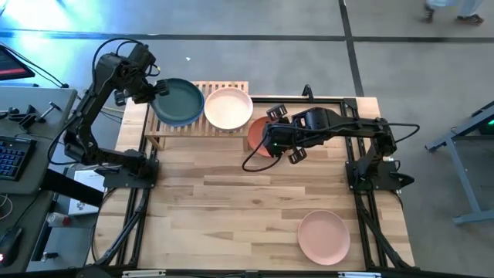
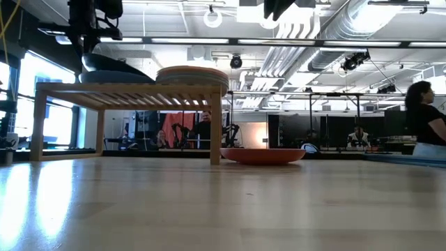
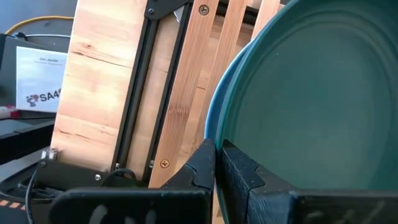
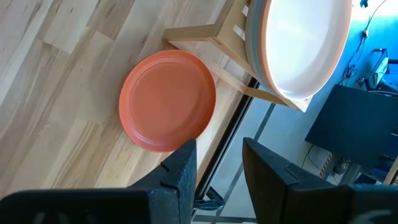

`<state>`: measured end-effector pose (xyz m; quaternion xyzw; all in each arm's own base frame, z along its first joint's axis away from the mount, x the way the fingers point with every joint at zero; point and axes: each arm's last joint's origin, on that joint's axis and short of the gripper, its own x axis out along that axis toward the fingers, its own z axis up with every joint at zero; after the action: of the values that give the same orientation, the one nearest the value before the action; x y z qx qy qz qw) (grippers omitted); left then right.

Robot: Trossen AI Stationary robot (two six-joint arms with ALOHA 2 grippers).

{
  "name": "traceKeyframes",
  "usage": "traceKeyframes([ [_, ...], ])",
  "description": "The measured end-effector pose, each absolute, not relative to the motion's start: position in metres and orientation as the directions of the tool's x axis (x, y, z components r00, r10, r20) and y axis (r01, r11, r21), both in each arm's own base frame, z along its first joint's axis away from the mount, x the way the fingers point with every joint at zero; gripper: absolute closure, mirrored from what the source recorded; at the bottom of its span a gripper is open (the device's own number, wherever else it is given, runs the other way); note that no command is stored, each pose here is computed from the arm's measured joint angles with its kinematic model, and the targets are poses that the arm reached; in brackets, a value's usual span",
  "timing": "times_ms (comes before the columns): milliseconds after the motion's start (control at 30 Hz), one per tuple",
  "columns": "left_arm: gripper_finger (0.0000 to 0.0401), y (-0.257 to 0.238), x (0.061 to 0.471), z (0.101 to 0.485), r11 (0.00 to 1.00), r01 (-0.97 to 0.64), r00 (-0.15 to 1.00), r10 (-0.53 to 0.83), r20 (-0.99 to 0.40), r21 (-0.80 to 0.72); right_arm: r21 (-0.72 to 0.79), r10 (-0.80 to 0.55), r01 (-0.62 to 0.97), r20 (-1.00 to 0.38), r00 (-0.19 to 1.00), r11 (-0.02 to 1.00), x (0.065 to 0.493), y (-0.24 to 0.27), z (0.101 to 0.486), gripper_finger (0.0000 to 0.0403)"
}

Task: Place and stack plates onto a shelf
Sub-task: Stack the black plate on top of the blue plate on the shelf, then stack the light pink plate on top of the black plate on the shelf

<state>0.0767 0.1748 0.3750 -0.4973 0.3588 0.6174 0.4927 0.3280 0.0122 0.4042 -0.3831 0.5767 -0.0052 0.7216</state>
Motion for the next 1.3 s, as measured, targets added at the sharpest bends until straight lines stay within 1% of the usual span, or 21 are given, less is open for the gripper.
traceKeyframes([
  [200, 0.0392, 0.176, 0.077, 0.374, -0.250, -0.967, -0.024, 0.248, -0.968, -0.040, -0.559, -0.449, -0.434, -0.828, 0.335, 0.706, 0.328, 0.012, 0.404, 0.0295],
  [367, 0.0371, 0.176, 0.077, 0.374, -0.219, -0.975, -0.024, 0.248, -0.968, -0.032, -0.559, -0.449, -0.434, -0.828, 0.335, 0.707, 0.328, 0.012, 0.404, 0.0295],
  [700, 0.0322, 0.176, 0.077, 0.374, -0.218, -0.975, -0.024, 0.248, -0.968, -0.032, -0.558, -0.448, -0.434, -0.829, 0.335, 0.707, 0.328, 0.012, 0.404, 0.0295],
  [800, 0.0314, 0.176, 0.078, 0.374, -0.209, -0.976, 0.008, 0.234, -0.972, -0.059, -0.553, -0.441, -0.436, -0.832, 0.336, 0.710, 0.328, 0.012, 0.404, 0.0295],
  [933, 0.0312, 0.174, 0.080, 0.375, -0.130, -0.986, 0.076, 0.209, -0.975, -0.105, -0.532, -0.419, -0.400, -0.843, 0.338, 0.746, 0.328, 0.013, 0.404, 0.0295],
  [1100, 0.0311, 0.161, 0.088, 0.379, -0.046, -0.988, 0.133, 0.210, -0.969, -0.146, -0.447, -0.350, -0.315, -0.881, 0.319, 0.837, 0.326, 0.015, 0.402, 0.0295],
  [1300, 0.0311, 0.142, 0.108, 0.383, 0.166, -0.976, 0.177, 0.205, -0.963, -0.144, -0.257, -0.193, -0.176, -0.929, 0.315, 0.950, 0.325, 0.019, 0.400, 0.0295],
])
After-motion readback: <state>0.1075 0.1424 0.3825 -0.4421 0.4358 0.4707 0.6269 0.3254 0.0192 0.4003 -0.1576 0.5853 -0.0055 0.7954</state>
